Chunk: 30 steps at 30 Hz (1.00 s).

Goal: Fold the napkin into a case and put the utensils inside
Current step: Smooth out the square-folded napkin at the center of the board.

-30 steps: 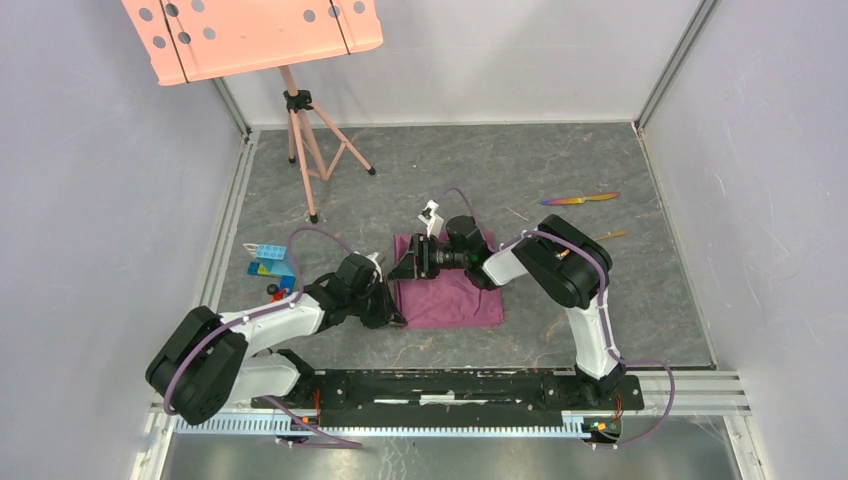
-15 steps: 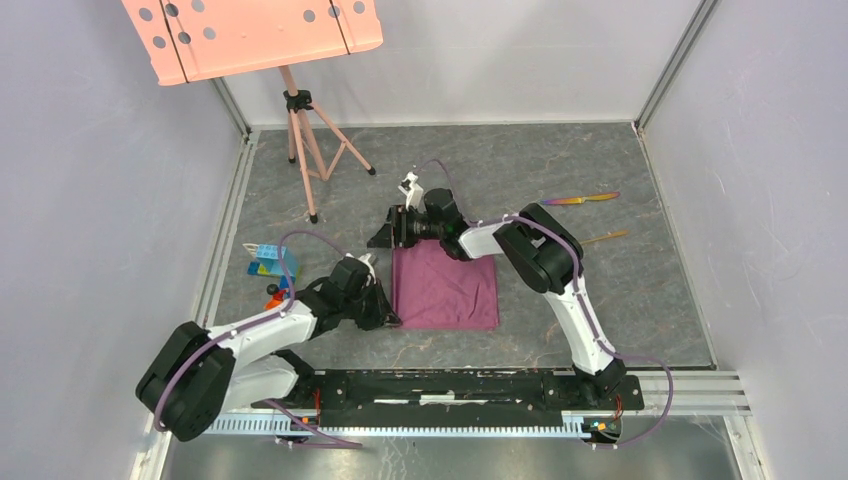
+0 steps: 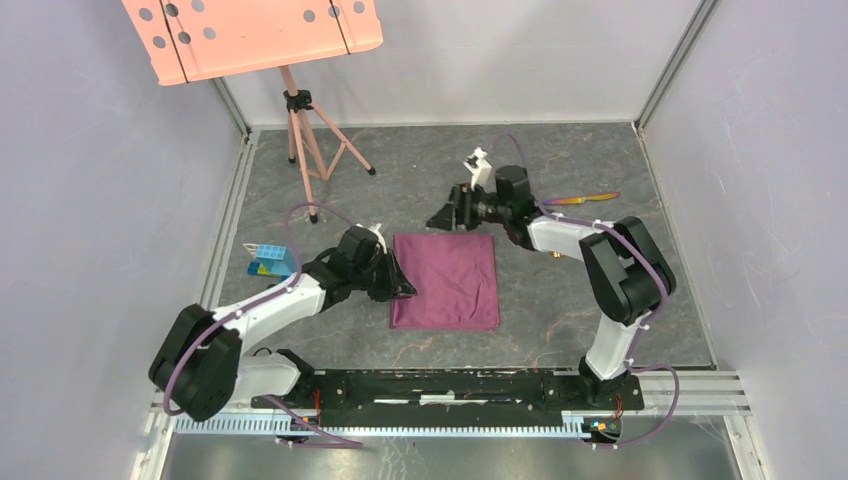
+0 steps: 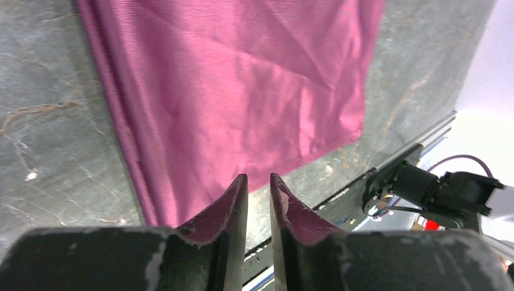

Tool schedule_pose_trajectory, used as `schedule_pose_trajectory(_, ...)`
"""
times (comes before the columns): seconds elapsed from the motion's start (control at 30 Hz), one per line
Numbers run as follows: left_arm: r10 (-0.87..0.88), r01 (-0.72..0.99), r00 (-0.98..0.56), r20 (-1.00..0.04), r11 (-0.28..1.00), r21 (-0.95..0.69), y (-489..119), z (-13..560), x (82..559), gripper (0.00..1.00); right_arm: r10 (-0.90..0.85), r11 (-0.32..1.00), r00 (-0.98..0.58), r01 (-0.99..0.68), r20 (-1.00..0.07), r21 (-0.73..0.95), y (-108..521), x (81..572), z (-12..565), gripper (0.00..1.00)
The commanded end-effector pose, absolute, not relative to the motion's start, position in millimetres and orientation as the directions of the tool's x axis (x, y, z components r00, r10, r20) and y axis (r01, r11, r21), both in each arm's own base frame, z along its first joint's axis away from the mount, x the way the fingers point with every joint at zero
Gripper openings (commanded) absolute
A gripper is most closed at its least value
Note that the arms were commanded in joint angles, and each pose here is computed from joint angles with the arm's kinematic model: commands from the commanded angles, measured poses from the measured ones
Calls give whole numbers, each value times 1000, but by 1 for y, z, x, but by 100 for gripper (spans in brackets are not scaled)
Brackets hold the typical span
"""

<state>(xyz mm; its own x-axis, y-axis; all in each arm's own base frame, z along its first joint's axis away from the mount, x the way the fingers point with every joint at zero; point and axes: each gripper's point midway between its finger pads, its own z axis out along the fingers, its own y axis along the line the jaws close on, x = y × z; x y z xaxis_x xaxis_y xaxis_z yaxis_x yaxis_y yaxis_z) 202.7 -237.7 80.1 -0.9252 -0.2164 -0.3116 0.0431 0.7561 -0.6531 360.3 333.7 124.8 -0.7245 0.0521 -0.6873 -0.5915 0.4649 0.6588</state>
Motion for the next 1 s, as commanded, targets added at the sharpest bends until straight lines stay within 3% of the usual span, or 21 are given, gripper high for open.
schedule_pose_trajectory(0.0,-215,16,-936,-278,764,-645,-235,59,208,26,11,476,-763,-565,-647,674,298,337,83,77)
schedule_pose_trajectory(0.27,-203,-51,-952,-228,842,-537,-193,5,178,24,-33,542,-795,-523,-605,658,271,337,30,74)
schedule_pose_trajectory(0.43,-201,-52,-953,-224,843,-535,-185,10,163,25,-102,607,-777,-543,-621,579,259,337,45,75)
schedule_pose_trajectory(0.57,-206,-10,-952,-225,759,-651,-202,49,158,30,-123,596,-768,-564,-628,572,253,314,74,74)
schedule_pose_trajectory(0.7,-219,4,-934,-283,784,-620,-192,70,162,41,-132,657,-781,-530,-610,537,229,283,78,75)
schedule_pose_trajectory(0.83,-210,-12,-941,-266,804,-594,-188,58,162,54,-135,695,-823,-476,-552,539,209,246,63,73)
schedule_pose_trajectory(0.97,-197,-37,-958,-208,804,-593,-193,41,161,55,-111,716,-844,-435,-525,547,194,225,63,68)
